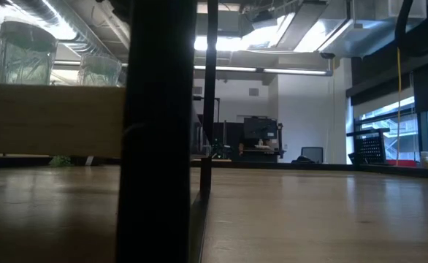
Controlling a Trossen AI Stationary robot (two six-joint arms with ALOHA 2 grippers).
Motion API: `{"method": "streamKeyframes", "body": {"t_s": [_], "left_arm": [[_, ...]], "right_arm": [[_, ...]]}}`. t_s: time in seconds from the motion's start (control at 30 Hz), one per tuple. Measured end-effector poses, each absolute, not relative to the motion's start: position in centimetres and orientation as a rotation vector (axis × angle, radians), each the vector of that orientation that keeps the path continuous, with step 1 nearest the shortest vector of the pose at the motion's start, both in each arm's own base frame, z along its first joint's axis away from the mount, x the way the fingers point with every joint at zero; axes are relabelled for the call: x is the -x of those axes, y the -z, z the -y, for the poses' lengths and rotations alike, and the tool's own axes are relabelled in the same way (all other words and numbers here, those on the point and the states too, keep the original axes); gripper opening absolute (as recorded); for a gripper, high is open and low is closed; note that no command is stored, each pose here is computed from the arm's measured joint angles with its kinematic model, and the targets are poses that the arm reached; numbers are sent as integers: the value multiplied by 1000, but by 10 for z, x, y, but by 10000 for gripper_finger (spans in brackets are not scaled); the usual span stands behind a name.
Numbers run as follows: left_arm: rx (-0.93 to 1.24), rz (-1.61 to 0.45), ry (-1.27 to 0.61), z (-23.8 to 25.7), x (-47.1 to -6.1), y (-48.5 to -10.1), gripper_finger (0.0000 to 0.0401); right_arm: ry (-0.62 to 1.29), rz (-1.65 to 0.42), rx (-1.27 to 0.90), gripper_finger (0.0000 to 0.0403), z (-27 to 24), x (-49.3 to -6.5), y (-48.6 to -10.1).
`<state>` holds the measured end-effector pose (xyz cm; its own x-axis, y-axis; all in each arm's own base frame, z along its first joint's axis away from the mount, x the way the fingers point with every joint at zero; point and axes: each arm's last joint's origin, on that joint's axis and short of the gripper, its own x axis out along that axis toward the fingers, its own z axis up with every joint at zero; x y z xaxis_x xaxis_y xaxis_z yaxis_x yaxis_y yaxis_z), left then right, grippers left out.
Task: Pick and place medicine bottles onto shelf by color
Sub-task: Put the big white pill bottle on the shelf aligned with the other big white pill bottles
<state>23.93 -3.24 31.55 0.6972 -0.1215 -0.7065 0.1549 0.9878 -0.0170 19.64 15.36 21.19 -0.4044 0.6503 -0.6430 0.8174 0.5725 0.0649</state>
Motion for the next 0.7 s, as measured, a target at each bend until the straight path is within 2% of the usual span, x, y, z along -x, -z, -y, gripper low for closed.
{"method": "streamKeyframes", "body": {"t_s": [0.17, 0.7], "left_arm": [[-85, -781, 209, 33, -239, -315, 156], [-86, -800, 209, 33, -238, -314, 156]], "right_arm": [[354, -2153, -1156, 193, -153, -197, -211], [359, -2084, -1132, 193, -154, -200, -210]]}}
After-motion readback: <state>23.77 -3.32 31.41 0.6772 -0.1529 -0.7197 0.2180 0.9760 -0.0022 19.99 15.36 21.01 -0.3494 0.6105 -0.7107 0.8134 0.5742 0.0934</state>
